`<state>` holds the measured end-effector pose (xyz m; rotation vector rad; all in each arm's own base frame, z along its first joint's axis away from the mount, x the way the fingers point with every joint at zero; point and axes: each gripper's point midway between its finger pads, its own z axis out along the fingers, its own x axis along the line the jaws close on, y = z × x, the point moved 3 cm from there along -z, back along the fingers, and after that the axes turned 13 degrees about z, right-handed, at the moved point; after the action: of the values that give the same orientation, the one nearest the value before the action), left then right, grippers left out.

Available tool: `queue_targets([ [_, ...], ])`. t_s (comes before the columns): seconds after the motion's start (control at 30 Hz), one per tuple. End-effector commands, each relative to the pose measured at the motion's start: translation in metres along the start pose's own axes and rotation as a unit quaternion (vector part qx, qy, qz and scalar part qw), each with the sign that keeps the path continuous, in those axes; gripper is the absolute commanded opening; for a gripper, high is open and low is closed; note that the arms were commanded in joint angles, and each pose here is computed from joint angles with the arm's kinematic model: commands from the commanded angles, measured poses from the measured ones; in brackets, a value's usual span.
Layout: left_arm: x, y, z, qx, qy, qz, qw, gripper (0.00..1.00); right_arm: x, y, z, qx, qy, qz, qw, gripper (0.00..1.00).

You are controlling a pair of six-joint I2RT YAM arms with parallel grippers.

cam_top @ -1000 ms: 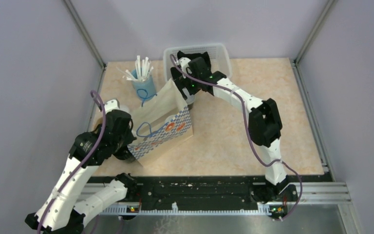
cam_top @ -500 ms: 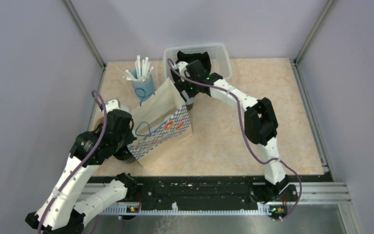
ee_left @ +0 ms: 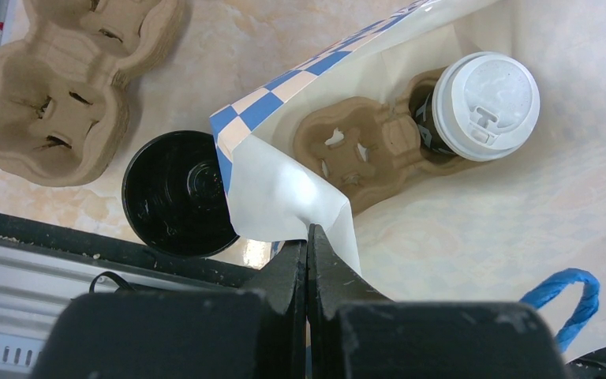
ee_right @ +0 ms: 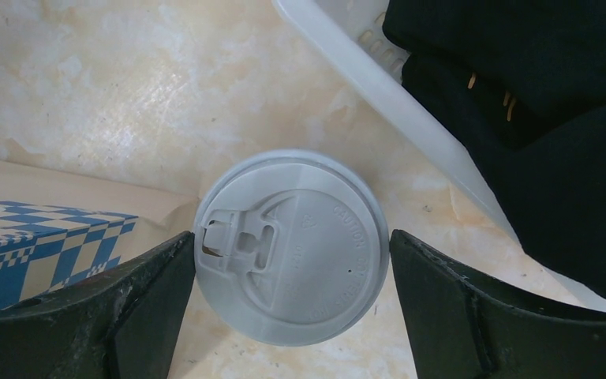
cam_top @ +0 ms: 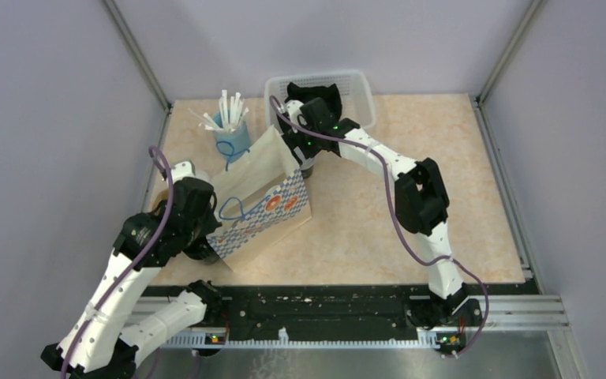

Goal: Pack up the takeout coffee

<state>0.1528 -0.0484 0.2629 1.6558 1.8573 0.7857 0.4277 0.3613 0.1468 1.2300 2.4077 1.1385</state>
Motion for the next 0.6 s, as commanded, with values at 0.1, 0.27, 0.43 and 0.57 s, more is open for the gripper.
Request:
queue_targets([
  [0.1,-0.004,-0.006,0.004,0.018,-0.008,0.008,1.0,0.0,0.013,0.019,-0.003,-0.027,0.012,-0.012,0.999,0.85],
  [0.27,-0.005,-0.006,0.005,0.019,-0.009,0.012,1.0,0.0,0.007,0.028,-0.014,-0.041,-0.005,-0.002,0.999,0.8],
  [0.43,-0.006,-0.007,0.007,0.017,-0.013,0.017,1.0,0.0,-0.001,0.036,-0.028,-0.063,-0.018,0.012,0.998,0.76],
  [0.57,-0.007,-0.007,0.008,0.015,-0.014,0.022,1.0,0.0,-0.009,0.039,-0.037,-0.076,-0.029,0.033,0.996,0.74],
])
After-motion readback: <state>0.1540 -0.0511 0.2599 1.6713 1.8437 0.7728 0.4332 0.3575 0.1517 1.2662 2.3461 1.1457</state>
